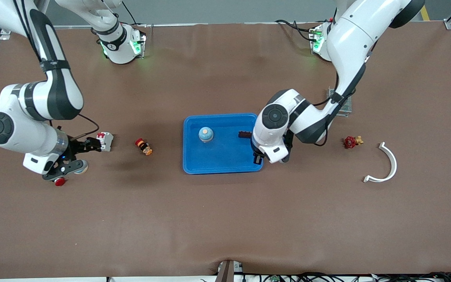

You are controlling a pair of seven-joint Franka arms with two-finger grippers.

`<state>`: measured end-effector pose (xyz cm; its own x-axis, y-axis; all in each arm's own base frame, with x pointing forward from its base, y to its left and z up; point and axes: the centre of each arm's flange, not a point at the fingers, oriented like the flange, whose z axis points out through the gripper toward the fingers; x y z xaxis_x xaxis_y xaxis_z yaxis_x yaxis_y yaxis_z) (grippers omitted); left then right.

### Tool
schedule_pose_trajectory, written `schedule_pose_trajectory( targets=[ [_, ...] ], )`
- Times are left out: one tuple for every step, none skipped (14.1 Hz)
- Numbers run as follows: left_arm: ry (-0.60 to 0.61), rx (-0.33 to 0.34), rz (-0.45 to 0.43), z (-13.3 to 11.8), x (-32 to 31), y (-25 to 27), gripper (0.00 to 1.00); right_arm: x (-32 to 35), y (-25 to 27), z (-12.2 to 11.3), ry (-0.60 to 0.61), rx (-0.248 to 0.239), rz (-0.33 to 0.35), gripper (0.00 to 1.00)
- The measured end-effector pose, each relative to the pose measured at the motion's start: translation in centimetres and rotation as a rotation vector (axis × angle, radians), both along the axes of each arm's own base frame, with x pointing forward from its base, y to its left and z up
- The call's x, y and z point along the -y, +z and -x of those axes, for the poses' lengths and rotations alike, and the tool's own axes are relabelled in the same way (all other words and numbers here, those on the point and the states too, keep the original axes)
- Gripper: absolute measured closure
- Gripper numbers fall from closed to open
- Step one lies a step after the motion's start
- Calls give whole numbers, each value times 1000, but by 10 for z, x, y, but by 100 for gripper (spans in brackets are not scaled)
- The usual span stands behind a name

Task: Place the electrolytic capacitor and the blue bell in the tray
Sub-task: 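Reach the right gripper to the second bell while the left gripper lifts, then place the capacitor in the tray while the right gripper grasps the bell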

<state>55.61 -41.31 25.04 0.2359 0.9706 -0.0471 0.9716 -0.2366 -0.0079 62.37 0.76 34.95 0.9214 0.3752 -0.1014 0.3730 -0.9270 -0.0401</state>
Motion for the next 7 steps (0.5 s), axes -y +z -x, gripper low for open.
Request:
schedule_pose_trajectory(
  targets=[
    [18, 0, 7, 3, 6, -4, 66, 13, -11, -3, 15, 9, 1, 0],
    [36, 1, 16, 6, 11, -8, 66, 25, -22, -6, 31, 16, 1, 0],
    [50, 0, 24, 8, 15, -13, 66, 34, -34, -8, 44, 21, -2, 0],
    [63, -4, 29, 11, 19, -20, 66, 42, -44, -10, 56, 27, -5, 0],
    [70, -10, 34, 14, 22, -26, 66, 49, -54, -12, 70, 34, -8, 0],
    [77, -15, 38, 16, 25, -33, 66, 55, -65, -14, 84, 42, -10, 0],
    [82, -19, 40, 17, 26, -40, 66, 62, -76, -16, 101, 50, -12, 0]
  ],
)
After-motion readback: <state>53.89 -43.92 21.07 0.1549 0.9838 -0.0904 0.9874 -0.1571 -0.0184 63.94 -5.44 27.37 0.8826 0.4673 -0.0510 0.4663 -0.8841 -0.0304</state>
